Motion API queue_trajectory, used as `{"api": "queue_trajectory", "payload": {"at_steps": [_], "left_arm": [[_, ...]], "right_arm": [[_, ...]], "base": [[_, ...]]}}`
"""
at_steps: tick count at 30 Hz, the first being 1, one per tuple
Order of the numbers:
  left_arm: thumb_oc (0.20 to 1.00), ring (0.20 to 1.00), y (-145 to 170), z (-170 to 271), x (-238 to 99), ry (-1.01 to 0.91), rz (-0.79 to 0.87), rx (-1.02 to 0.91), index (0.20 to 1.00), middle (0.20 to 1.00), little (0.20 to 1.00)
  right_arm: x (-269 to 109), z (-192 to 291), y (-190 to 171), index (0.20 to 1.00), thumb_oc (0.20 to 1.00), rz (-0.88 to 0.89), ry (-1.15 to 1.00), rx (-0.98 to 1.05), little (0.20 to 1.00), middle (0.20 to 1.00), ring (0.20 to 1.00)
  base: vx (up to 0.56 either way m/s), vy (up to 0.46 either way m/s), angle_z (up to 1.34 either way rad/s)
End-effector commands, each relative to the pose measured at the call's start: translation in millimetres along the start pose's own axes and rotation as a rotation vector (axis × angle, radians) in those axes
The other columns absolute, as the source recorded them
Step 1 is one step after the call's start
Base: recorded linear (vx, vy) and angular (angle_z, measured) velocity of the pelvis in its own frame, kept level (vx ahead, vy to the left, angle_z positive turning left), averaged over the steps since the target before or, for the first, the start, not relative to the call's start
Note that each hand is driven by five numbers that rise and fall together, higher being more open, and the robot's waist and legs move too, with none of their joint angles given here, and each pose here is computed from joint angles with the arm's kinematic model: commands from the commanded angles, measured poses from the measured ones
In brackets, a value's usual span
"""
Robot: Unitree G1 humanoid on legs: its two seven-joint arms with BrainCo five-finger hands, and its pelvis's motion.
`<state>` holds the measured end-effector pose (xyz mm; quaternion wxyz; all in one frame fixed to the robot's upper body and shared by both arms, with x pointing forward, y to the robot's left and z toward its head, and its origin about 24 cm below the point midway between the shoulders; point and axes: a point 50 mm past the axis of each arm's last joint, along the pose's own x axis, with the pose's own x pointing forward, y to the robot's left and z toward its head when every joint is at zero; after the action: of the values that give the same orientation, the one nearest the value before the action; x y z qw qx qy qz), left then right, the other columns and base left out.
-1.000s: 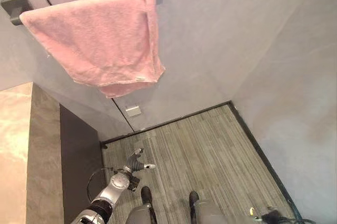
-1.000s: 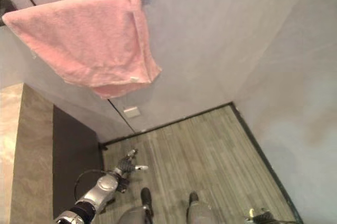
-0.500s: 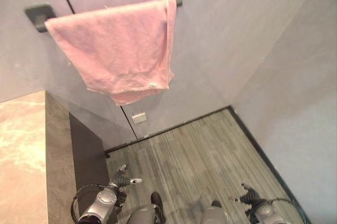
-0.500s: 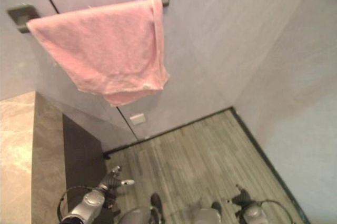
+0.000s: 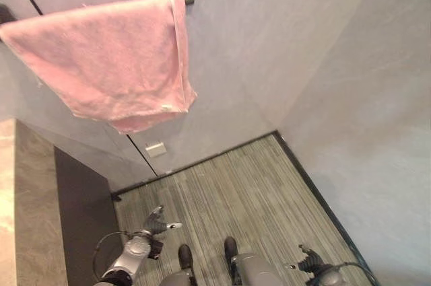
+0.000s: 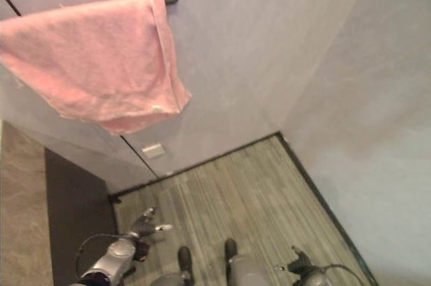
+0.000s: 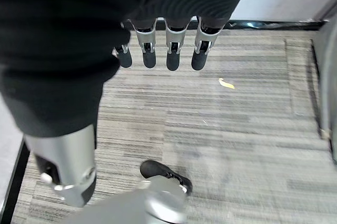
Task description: Put brush and paste in cup on sink, flatten towel.
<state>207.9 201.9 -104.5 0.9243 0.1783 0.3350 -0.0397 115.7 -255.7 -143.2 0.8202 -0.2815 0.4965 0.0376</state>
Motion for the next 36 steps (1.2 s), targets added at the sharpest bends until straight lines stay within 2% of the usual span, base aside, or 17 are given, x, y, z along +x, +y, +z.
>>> {"api": "queue_trajectory", "payload": {"at_steps": [1,18,25,29,33,36], "left_arm": [[1.000,1.000,19,-5,-1,0.010,0.061,0.047,1.000,1.000,1.000],[1.000,1.000,7,-20,-5,0.066,0.052,-0.028,1.000,1.000,1.000],[1.000,1.000,6,-25,-5,0.091,0.053,-0.043,1.000,1.000,1.000],[1.000,1.000,9,-6,3,0.042,0.051,-0.007,1.000,1.000,1.000],[1.000,1.000,9,5,7,0.009,0.051,0.001,1.000,1.000,1.000],[1.000,1.000,11,-2,4,0.027,0.064,-0.001,1.000,1.000,1.000]], "right_arm": [[4,9,-10,1.000,1.000,-0.017,-0.018,-0.040,1.000,1.000,1.000],[4,29,-18,1.000,1.000,-0.049,-0.121,0.046,1.000,1.000,1.000],[2,9,-12,1.000,1.000,-0.028,-0.042,0.023,1.000,1.000,1.000],[-1,-13,-15,1.000,1.000,-0.038,0.048,-0.020,1.000,1.000,1.000],[-4,-31,-23,1.000,1.000,-0.084,0.130,0.004,1.000,1.000,1.000],[-3,-26,-27,1.000,1.000,-0.092,0.101,0.029,1.000,1.000,1.000]], "base": [[0.23,-0.169,0.69],[0.13,-0.085,0.24],[0.09,-0.091,0.00],[0.04,-0.101,0.33],[0.14,0.072,0.18],[0.31,0.275,-0.49]]}}
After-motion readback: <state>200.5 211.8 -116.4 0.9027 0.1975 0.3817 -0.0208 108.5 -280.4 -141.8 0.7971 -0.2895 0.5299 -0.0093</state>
